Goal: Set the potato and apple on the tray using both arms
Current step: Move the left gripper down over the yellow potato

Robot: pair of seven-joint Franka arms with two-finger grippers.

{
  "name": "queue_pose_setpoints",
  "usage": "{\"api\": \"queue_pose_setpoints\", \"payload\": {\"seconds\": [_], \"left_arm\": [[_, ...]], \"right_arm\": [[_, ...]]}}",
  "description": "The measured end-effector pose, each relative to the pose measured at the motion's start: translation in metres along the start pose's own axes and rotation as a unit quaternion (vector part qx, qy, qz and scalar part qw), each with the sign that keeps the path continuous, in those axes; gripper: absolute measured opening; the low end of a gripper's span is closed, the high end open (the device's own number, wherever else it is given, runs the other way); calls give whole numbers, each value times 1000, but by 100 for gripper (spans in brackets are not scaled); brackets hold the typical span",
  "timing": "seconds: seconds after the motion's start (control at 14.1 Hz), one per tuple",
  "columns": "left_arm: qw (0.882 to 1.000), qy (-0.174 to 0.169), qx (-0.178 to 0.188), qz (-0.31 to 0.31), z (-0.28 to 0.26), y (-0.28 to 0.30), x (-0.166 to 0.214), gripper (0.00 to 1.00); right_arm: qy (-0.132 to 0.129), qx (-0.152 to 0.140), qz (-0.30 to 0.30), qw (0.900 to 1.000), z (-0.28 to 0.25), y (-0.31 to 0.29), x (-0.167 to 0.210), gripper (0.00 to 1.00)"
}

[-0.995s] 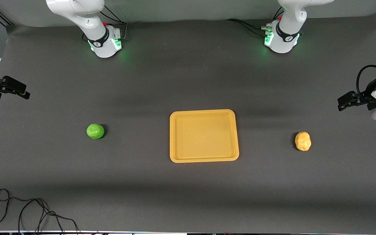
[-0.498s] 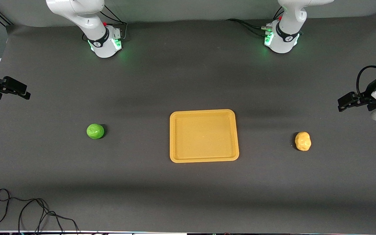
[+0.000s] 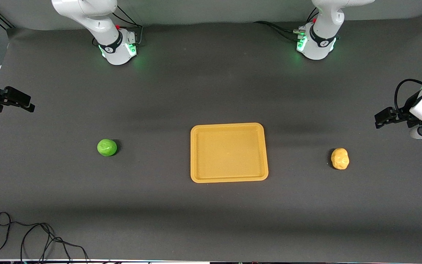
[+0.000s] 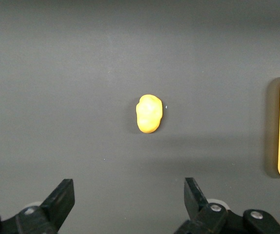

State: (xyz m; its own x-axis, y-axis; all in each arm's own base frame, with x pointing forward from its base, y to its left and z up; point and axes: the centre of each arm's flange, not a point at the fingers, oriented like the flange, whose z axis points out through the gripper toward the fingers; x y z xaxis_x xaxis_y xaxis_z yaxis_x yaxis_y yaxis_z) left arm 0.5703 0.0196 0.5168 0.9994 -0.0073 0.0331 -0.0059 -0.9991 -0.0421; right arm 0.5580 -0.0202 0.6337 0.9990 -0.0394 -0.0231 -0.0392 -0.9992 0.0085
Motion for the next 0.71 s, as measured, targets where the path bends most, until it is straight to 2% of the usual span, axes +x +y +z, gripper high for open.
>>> {"api": "queue_pose_setpoints", "payload": {"seconds": [0.28, 0.71], "left_arm": [[1000, 14, -1, 2, 38, 2, 4, 100], [1000, -2, -4, 5, 146, 6, 25, 100]], "right_arm": [[1, 0, 0, 1000, 0, 0, 0, 100], [2, 0, -9, 1000, 0, -10, 1, 100]]}}
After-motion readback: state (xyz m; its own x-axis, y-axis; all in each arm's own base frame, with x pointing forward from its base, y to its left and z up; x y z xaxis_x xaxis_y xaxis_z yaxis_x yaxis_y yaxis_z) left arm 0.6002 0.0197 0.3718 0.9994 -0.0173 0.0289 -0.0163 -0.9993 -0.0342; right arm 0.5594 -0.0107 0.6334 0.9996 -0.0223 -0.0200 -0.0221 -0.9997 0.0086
